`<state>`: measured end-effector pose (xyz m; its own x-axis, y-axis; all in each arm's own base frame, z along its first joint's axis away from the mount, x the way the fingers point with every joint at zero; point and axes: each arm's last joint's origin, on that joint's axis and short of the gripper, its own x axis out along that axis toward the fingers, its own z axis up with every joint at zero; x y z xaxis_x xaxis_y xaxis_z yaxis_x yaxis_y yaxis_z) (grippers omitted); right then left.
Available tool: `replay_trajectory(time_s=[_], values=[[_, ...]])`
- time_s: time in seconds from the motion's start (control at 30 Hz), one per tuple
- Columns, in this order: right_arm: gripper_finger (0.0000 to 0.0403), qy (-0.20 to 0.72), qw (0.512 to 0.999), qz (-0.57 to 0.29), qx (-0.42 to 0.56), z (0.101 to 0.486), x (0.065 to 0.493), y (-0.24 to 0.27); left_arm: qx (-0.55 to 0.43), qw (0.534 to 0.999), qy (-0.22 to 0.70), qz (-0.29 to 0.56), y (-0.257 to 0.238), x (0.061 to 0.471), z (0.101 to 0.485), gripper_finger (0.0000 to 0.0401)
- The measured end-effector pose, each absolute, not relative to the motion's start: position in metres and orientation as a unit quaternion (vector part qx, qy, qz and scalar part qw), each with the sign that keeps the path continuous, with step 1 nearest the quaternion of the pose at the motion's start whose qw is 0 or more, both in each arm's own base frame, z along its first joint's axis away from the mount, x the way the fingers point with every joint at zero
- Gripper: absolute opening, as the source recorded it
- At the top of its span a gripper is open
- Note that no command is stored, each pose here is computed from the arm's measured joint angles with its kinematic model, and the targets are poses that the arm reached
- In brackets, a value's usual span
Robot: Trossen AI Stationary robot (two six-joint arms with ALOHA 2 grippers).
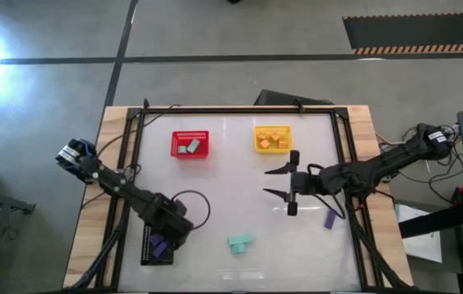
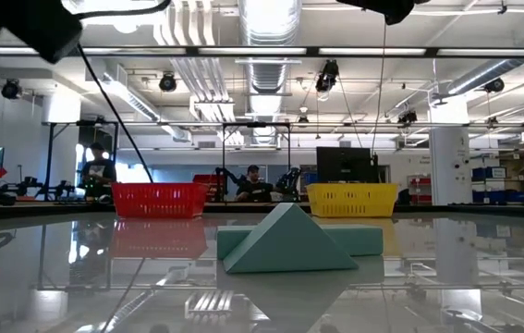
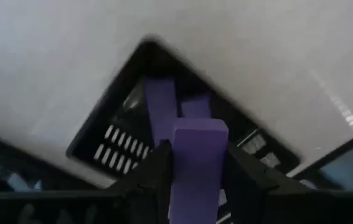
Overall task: Sort & place blocks by color
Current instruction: Put the purple block into the black bin, then put the light blue block into the red bin
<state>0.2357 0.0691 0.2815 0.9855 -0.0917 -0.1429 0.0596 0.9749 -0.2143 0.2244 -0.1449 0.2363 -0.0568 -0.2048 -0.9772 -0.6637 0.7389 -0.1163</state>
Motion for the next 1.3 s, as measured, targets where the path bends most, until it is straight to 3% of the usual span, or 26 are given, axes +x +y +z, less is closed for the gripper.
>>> replay_trajectory(time_s=[0.23, 0.5, 0.8, 0.87, 1.13, 1.3], values=[[0.0221, 0.082, 0.989, -0.037, -0.115, 0.279, 0.238, 0.070, -0.274, 0.596, 0.727, 0.203, -0.159, 0.227, 0.214, 0.0095], [0.0221, 0.082, 0.989, -0.037, -0.114, 0.279, 0.238, 0.070, -0.265, 0.589, 0.733, 0.212, -0.161, 0.229, 0.206, 0.0182], [0.0221, 0.082, 0.990, -0.037, -0.113, 0.279, 0.238, 0.070, -0.289, 0.611, 0.713, 0.185, -0.164, 0.240, 0.224, 0.0192], [0.0221, 0.082, 0.990, -0.037, -0.113, 0.279, 0.238, 0.070, -0.293, 0.643, 0.690, 0.156, -0.167, 0.249, 0.231, 0.0192], [0.0221, 0.082, 0.990, -0.037, -0.112, 0.279, 0.238, 0.070, -0.186, 0.856, 0.482, 0.029, -0.178, 0.290, 0.245, 0.0193], [0.0221, 0.082, 0.990, -0.037, -0.109, 0.279, 0.238, 0.070, -0.065, 0.920, 0.384, 0.043, -0.175, 0.298, 0.237, 0.0193]])
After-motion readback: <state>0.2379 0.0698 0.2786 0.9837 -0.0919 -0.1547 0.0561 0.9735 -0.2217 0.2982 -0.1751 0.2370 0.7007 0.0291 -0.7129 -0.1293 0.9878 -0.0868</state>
